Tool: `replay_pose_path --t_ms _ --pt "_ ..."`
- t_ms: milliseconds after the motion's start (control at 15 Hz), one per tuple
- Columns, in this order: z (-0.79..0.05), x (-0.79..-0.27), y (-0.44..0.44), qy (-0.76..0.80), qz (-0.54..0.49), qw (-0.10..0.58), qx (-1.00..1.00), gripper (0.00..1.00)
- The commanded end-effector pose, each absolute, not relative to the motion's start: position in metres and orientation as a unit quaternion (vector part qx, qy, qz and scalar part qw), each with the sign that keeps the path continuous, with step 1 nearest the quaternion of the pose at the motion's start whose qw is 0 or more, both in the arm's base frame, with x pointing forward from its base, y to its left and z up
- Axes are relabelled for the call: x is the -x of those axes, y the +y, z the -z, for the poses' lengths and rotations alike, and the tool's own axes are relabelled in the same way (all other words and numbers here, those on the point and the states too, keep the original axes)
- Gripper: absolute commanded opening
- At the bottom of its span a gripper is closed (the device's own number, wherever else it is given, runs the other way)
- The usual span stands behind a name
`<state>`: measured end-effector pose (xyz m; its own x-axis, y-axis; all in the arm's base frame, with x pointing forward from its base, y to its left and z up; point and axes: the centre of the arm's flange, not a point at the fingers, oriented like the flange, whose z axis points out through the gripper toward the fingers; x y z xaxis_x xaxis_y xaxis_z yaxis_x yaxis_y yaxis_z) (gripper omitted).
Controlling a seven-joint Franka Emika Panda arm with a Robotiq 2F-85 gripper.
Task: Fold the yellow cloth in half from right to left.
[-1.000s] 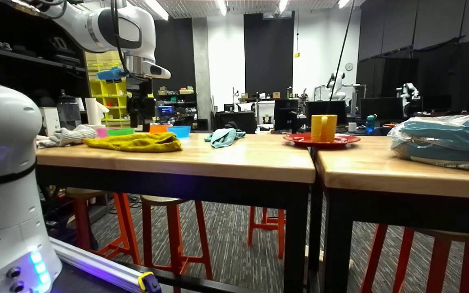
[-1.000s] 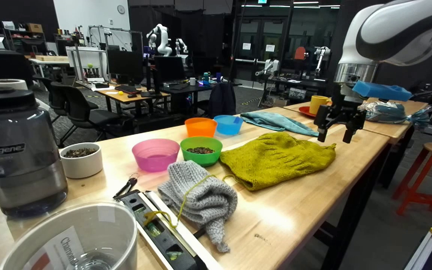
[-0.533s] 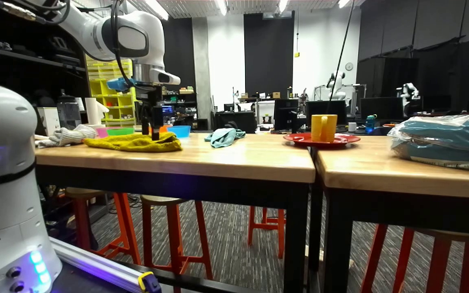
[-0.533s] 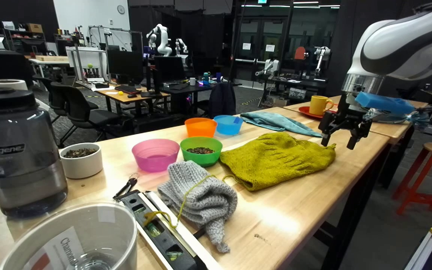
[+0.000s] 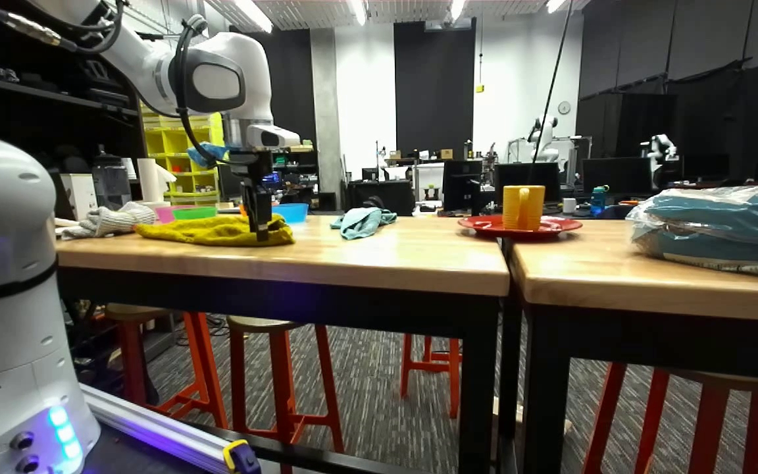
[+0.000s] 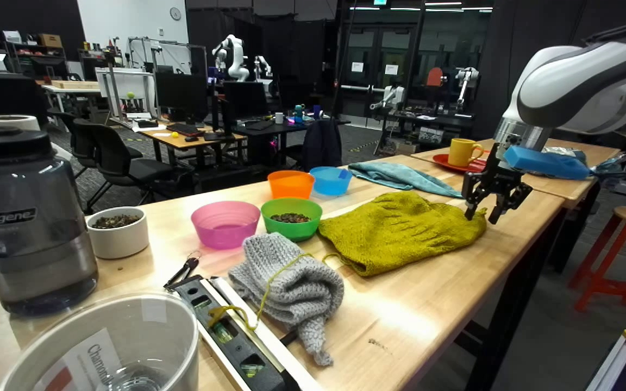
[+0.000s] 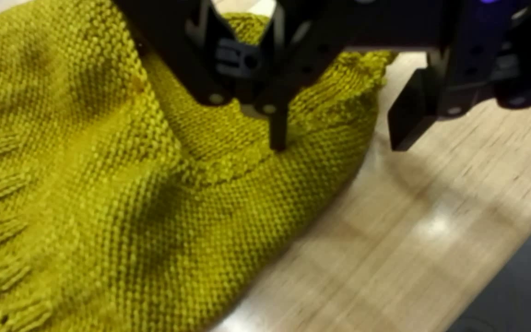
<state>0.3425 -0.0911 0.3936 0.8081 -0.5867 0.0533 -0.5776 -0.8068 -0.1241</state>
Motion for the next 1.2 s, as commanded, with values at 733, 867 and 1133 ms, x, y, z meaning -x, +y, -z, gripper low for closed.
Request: replay_pose_path --t_ms 733,867,1133 --pt "-0.447 -0.342 -0.048 0.318 0.136 0.046 0.937 0.01" --pt "-0.473 -0.340 -0.027 0.296 0.171 0.047 0.938 0.01" --pt "-0.514 -0.345 0.030 0.234 0.230 0.041 0.944 0.01"
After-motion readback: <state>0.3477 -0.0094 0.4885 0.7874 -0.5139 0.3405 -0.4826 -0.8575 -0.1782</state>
